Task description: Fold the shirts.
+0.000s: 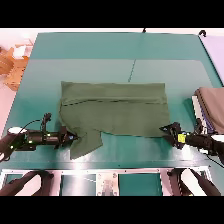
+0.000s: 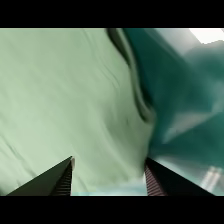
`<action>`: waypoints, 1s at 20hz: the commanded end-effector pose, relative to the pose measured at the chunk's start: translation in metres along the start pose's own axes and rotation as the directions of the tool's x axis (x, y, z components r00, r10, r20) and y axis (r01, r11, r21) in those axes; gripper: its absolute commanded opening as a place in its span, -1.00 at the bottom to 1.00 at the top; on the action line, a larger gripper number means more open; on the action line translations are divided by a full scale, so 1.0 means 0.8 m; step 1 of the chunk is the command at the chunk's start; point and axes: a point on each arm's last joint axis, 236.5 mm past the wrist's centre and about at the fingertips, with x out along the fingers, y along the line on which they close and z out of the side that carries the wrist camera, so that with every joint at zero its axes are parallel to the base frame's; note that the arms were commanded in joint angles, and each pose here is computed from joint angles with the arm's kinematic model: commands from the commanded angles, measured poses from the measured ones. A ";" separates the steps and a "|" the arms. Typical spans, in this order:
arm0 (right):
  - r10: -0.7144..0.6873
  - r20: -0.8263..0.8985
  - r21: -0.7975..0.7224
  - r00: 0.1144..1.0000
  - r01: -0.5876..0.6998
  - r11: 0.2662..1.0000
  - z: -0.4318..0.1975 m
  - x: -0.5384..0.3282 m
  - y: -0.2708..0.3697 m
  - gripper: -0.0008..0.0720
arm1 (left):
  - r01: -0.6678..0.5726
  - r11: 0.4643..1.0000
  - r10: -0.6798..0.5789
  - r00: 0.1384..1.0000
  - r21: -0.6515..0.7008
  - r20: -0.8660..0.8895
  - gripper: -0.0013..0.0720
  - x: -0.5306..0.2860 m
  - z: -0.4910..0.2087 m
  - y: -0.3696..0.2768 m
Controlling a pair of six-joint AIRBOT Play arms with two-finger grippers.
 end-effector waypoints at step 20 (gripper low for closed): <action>-0.360 -0.103 -0.211 0.927 0.333 0.919 -0.003 -0.086 -0.026 -0.94 | -0.148 0.976 0.146 0.989 0.159 0.024 -0.90 -0.081 -0.054 -0.059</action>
